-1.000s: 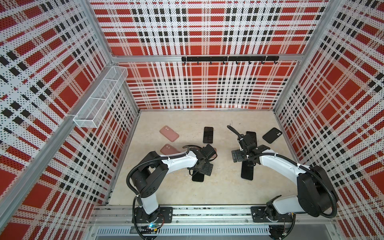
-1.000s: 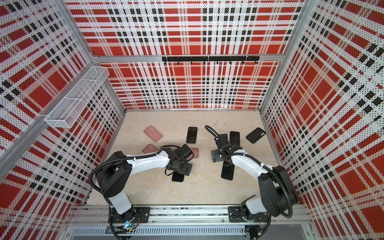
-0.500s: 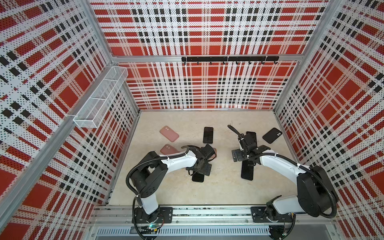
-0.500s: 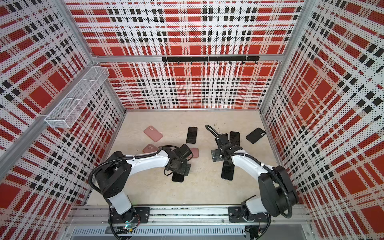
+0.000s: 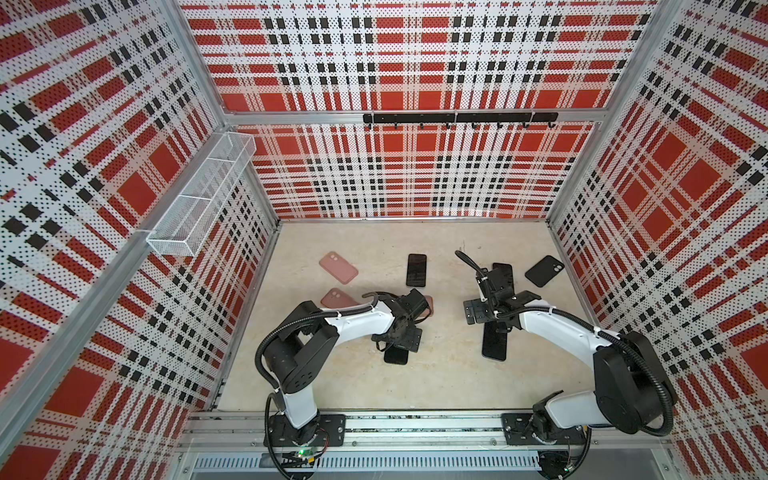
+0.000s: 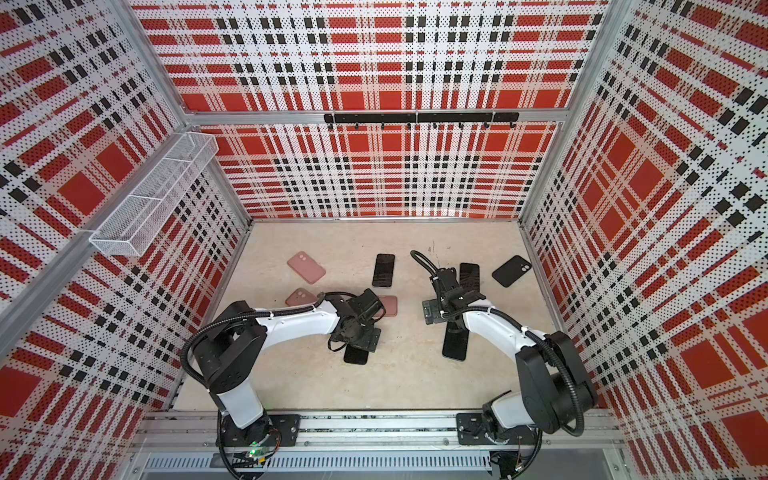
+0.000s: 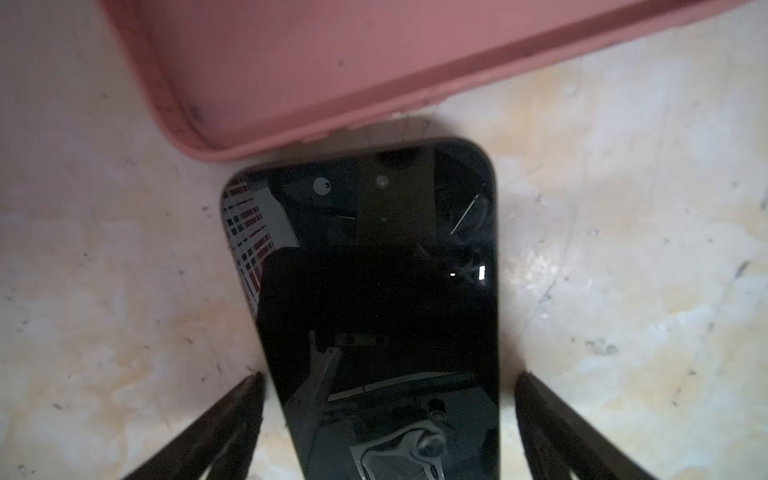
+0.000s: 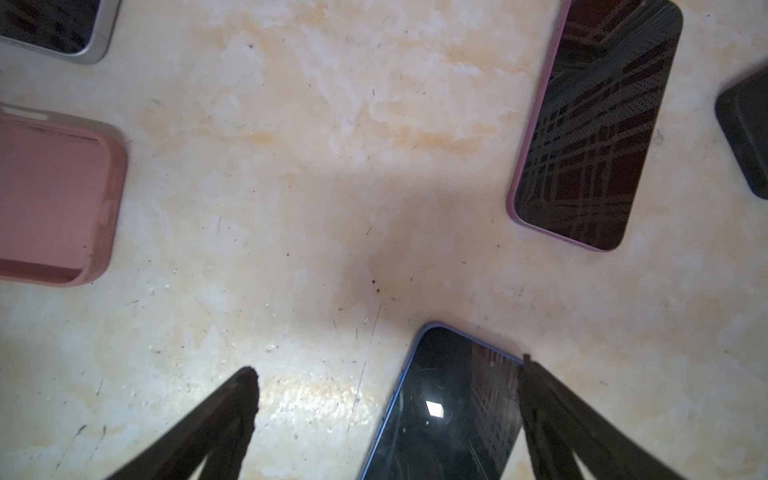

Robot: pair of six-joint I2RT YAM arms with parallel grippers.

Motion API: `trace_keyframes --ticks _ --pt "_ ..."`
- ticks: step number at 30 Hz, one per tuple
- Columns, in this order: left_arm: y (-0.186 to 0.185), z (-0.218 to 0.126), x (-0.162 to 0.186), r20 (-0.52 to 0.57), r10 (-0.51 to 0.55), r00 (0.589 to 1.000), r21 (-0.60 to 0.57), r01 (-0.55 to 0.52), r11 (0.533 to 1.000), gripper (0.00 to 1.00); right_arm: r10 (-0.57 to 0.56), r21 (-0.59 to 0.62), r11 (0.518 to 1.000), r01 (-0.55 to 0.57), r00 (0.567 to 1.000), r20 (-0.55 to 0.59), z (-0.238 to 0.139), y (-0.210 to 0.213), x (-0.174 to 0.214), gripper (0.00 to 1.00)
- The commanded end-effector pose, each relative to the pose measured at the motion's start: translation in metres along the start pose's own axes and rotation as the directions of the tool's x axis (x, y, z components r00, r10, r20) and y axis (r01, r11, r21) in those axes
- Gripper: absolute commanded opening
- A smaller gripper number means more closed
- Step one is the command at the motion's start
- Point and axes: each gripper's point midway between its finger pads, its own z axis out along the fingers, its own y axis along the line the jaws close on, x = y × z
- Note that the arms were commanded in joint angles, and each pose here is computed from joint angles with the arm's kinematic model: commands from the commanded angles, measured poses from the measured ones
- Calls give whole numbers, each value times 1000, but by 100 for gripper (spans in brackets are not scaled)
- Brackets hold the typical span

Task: Put the phone into the phone case
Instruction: 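Grasp the black phone with the left gripper and lift it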

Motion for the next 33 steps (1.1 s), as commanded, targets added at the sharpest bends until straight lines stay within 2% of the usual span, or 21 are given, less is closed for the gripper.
trace_keyframes --ticks 1,8,18,22,26,28,31,33 --pt "4 15 12 -53 -10 999 -9 10 1000 93 -1 0 1000 1 1000 22 -3 -3 -3 100" --pt "-1 14 11 -60 -11 998 16 12 1000 78 2 -12 1000 -1 997 81 -13 -4 -10 100" --pt "-7 -39 -9 23 -43 999 101 40 994 77 31 -243 969 33 966 255 -58 27 -30 100" --pt "9 -51 -13 42 -103 994 138 96 986 77 43 -421 902 98 949 313 -81 56 -35 100" --pt "23 -63 -20 75 -183 980 206 165 965 77 101 -597 787 153 924 369 -103 92 -38 99" --pt "30 -72 -27 102 -232 967 250 200 947 77 112 -641 747 176 917 382 -109 110 -36 99" --pt "39 -87 -45 156 -350 924 356 278 892 77 113 -669 711 215 905 410 -114 138 -33 98" --pt "45 -98 -57 191 -443 876 433 329 839 73 148 -700 675 232 888 436 -120 156 -33 97"
